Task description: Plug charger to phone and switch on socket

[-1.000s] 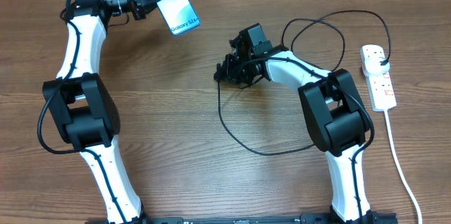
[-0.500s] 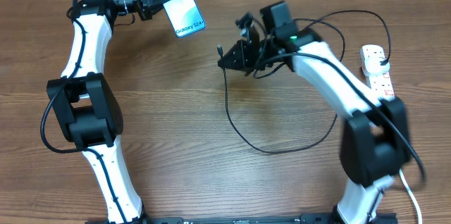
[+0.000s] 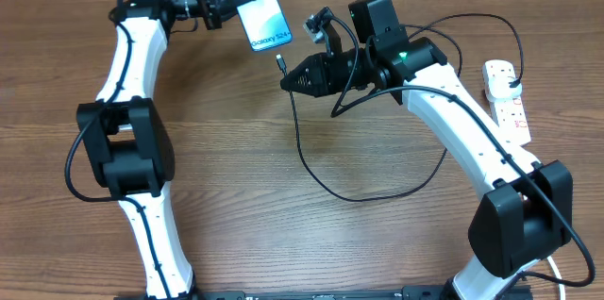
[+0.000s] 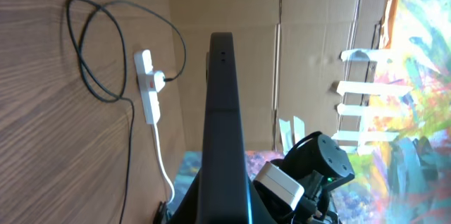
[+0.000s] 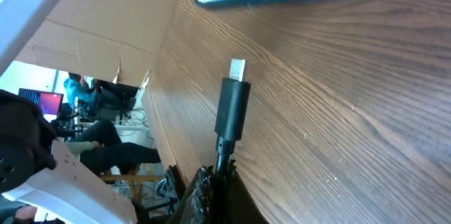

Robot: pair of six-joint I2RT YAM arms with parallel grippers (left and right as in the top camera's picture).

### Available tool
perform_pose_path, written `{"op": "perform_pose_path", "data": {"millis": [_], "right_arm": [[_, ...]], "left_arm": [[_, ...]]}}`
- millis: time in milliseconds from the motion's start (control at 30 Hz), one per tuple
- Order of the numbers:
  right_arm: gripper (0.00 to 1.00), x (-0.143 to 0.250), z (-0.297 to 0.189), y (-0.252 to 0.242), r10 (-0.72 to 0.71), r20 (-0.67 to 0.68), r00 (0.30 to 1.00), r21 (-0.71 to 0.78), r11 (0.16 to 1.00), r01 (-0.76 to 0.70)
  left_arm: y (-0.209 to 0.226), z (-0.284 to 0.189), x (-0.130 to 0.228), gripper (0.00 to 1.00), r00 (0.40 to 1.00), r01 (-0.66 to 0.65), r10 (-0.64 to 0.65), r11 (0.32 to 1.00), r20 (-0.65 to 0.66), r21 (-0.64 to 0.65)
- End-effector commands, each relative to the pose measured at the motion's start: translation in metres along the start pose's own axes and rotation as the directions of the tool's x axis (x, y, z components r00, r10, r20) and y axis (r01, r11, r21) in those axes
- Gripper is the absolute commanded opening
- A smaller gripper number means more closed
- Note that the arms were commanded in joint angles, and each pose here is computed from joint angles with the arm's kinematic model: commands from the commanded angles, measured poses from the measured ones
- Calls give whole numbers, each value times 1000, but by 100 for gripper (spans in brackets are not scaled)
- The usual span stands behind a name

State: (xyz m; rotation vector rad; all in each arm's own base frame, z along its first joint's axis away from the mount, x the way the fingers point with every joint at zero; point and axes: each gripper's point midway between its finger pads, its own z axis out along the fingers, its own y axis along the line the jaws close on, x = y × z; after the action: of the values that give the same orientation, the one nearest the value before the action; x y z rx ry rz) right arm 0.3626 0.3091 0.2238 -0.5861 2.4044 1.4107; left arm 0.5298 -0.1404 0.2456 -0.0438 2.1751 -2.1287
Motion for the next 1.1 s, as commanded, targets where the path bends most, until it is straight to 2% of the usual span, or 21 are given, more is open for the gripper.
{"op": "perform_pose_path", "data": {"millis": [0,1067], "right_arm": [[4,-4,0,3,-4,10,1000,-13,1000,4],[4,-15,-1,-4,25,52,998,22,999,-26]], "left_arm": [[-8,5,7,4,999,4,-3,1000,-47,26],[-8,9,9,4,998,5,-4,1000,-55,27]]}}
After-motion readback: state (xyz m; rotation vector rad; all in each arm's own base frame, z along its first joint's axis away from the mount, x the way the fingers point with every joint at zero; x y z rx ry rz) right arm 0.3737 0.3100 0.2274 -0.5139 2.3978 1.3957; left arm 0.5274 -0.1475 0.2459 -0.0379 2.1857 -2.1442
